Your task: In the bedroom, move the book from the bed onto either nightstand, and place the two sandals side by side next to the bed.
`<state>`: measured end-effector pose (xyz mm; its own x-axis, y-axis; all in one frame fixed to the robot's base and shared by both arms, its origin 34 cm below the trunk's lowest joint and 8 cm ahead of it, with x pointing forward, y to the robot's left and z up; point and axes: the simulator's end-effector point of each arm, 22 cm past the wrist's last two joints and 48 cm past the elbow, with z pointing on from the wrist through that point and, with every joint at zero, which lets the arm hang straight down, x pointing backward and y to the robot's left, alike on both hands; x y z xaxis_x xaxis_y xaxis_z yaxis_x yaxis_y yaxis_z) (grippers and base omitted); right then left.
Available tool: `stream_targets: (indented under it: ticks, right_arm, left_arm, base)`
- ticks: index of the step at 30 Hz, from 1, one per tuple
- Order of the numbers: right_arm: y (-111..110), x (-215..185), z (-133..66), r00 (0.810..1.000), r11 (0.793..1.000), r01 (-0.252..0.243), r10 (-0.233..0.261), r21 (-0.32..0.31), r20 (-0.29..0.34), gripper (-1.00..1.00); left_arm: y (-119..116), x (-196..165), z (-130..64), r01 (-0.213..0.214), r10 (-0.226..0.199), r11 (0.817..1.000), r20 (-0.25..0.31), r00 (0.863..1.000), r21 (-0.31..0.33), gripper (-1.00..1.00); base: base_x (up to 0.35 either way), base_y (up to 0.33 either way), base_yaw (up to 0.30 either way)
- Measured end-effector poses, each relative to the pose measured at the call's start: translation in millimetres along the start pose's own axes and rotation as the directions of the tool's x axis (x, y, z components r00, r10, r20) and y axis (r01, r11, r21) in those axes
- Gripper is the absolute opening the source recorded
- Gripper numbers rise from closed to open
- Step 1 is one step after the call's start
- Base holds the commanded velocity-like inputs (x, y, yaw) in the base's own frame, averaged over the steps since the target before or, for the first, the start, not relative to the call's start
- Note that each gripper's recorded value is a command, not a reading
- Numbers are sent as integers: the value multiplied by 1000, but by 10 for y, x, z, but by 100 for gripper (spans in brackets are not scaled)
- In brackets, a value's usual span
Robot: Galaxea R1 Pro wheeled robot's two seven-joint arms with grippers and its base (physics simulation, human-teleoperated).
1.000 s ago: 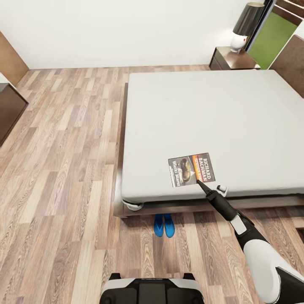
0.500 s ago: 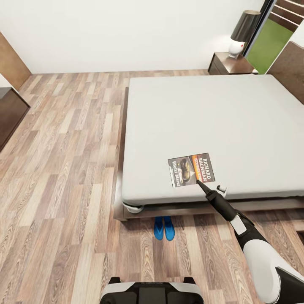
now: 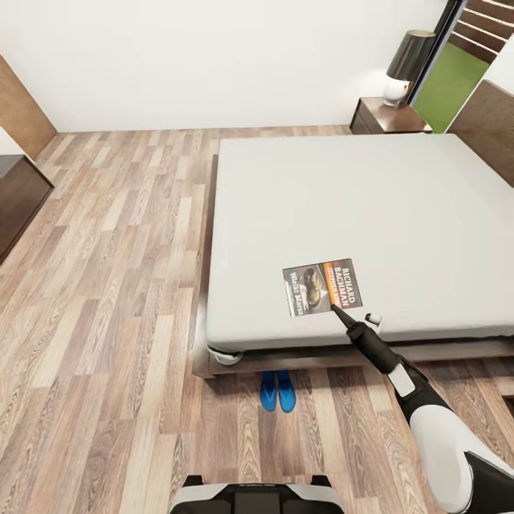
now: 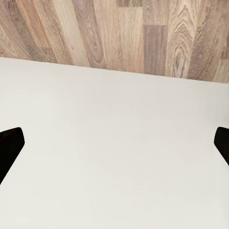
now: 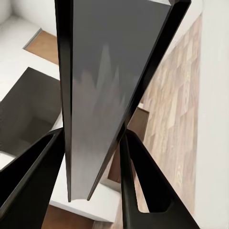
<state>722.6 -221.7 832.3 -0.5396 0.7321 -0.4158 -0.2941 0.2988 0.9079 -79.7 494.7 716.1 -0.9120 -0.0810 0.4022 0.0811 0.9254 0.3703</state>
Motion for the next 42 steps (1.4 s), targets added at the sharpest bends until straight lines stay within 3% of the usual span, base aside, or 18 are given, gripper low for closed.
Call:
stream_targets:
  ticks: [42]
  right_arm:
    - [356,-217,111,999,998,41,-40,-51,22,-100]
  left_arm:
    - [-69,-224,19,26,-26,1000,62,998,11,100]
  base:
    - [0,0,0]
